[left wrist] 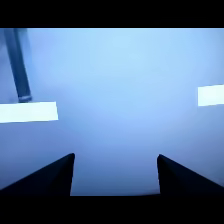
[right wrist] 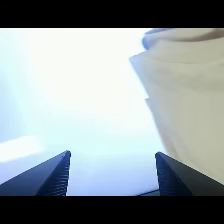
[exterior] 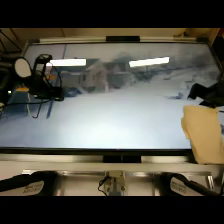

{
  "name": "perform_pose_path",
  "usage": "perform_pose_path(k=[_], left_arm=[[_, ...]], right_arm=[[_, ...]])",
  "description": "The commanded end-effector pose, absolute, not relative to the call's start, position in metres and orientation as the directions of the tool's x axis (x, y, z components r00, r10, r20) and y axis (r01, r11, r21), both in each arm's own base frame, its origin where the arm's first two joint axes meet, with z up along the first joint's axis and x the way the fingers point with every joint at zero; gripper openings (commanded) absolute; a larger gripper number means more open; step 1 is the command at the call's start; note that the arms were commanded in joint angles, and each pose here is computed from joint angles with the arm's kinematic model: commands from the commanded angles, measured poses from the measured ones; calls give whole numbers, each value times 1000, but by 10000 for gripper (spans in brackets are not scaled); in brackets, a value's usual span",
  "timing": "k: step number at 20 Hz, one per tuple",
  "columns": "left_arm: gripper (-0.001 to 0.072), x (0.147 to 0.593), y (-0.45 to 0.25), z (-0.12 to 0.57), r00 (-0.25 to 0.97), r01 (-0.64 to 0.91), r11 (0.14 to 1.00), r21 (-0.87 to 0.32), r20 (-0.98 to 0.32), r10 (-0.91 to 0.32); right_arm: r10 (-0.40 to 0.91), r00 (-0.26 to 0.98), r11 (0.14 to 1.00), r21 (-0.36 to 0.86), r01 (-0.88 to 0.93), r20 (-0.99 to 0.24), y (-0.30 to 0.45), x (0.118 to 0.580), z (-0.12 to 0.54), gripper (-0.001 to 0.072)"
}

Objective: Fold the shirts.

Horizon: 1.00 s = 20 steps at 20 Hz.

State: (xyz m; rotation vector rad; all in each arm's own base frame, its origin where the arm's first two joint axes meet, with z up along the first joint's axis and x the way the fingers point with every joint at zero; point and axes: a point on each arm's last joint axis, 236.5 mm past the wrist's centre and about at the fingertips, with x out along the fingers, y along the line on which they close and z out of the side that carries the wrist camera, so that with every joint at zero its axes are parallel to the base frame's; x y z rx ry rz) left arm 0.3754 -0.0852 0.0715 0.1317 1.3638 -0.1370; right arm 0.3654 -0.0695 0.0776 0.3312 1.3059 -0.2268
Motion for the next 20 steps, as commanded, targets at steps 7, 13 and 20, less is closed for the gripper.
perform_pose_path(k=[7, 13, 20], left_arm=[[616, 363, -115, 26, 175, 233, 972, 10, -984, -32], [616, 362, -118, 28, 176, 232, 973, 1, -984, -41], [616, 361, -117, 39, 204, 232, 973, -1, -978, -50]], right_arm=[[77, 50, 994, 81, 78, -996, 46, 358, 36, 634], [85, 49, 993, 89, 72, -995, 50, 358, 36, 634], [85, 49, 993, 89, 72, -995, 50, 358, 36, 634]])
